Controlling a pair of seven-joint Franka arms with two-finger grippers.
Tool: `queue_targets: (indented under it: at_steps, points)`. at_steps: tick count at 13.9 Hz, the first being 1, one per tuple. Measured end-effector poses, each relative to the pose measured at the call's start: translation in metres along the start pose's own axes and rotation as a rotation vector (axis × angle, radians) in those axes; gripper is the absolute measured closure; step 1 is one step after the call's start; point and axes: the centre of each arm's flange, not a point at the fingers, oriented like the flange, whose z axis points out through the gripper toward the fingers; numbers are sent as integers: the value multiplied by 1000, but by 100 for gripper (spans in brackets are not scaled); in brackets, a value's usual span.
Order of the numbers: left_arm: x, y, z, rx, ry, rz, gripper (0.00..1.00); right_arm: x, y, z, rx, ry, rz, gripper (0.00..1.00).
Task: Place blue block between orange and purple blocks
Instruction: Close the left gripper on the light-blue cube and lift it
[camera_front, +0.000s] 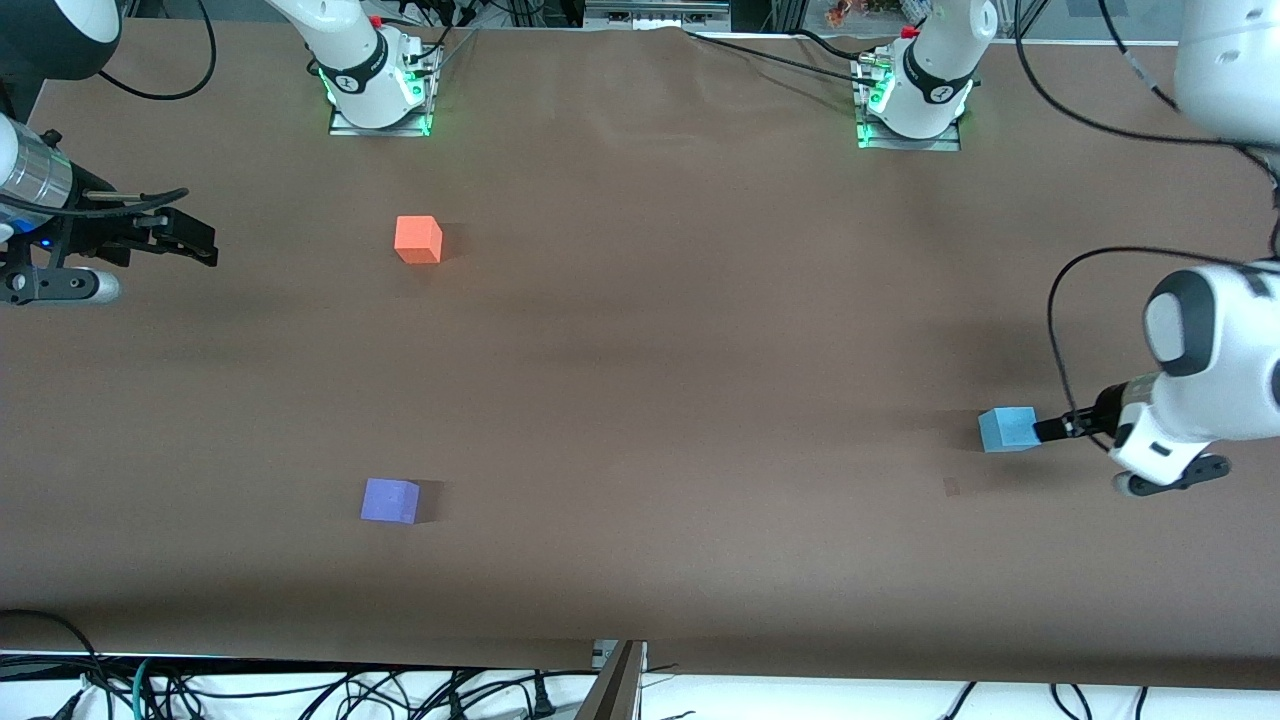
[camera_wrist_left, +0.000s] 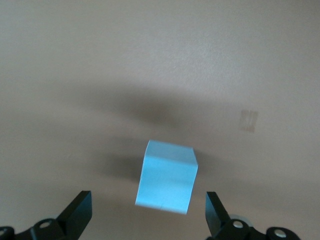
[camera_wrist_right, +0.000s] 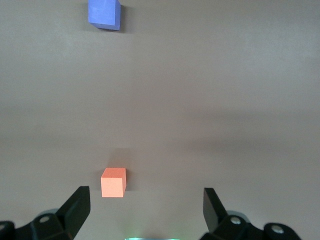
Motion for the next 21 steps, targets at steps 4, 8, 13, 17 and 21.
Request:
queue_targets:
  at_steps: [4, 8, 13, 17, 21]
  points:
    - [-1, 1, 43, -10, 16, 29, 0, 0, 0, 0, 0, 2, 0, 0]
    - [-4, 3, 56, -19, -7, 31, 0, 0, 0, 0, 0, 2, 0, 0]
    - [-7, 4, 72, -20, -32, 77, 0, 0, 0, -1, 0, 2, 0, 0]
    - [-13, 8, 83, -22, -56, 104, 0, 0, 0, -1, 0, 3, 0, 0]
    - [-16, 16, 85, -24, -62, 119, 1, 0, 0, -1, 0, 3, 0, 0]
